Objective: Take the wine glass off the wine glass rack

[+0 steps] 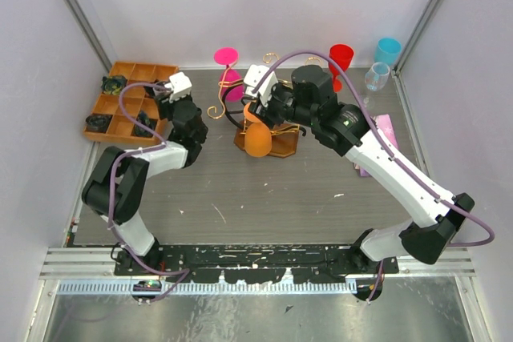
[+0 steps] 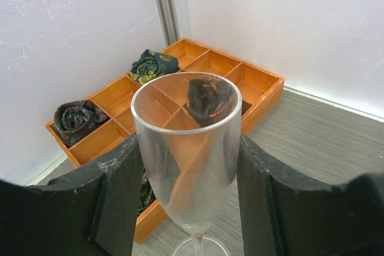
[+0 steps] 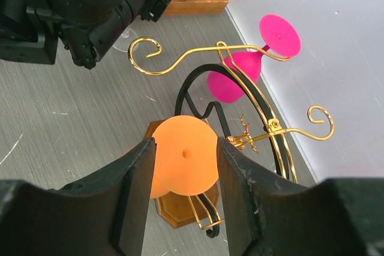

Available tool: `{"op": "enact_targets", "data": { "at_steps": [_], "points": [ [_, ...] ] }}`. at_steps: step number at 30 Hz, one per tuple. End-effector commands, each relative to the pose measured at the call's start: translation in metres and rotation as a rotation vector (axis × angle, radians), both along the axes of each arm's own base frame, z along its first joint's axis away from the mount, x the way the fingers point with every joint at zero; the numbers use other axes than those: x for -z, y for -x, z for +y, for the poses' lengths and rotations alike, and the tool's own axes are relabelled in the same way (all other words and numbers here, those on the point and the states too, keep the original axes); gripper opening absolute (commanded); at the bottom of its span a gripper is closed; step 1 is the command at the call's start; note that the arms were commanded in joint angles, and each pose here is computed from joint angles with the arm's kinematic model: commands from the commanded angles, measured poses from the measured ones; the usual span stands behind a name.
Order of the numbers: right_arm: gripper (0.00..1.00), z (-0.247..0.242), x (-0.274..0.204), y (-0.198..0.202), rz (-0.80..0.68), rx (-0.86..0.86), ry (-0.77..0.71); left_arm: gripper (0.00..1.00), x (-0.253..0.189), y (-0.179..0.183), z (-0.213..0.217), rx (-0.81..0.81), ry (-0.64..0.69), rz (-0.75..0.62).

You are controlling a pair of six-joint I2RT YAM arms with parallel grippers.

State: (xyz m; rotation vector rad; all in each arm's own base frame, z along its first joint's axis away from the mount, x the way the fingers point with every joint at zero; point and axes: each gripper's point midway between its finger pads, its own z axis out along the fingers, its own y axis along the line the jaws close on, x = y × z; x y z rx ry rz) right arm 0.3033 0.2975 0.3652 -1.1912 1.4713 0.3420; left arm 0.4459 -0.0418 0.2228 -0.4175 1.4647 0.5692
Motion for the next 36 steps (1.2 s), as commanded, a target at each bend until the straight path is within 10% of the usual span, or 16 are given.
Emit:
{"op": "enact_targets", "data": {
  "at_steps": [1, 27, 36],
  "points": [
    [0.5, 0.002, -0.021, 0.0, -0.039, -0.004, -0.063, 0.47, -0.007, 0.005, -0.003, -0.03, 0.027, -0.13],
    [0.5, 0.007, -0.009, -0.011, -0.007, 0.003, -0.05, 0.99, 0.016, 0.013, -0.012, -0.055, 0.01, -0.107],
    [0.51, 0.002, -0.015, -0.015, 0.058, 0.037, -0.121, 0.99, -0.021, 0.047, -0.026, -0.086, 0.014, -0.086]
  ]
}}
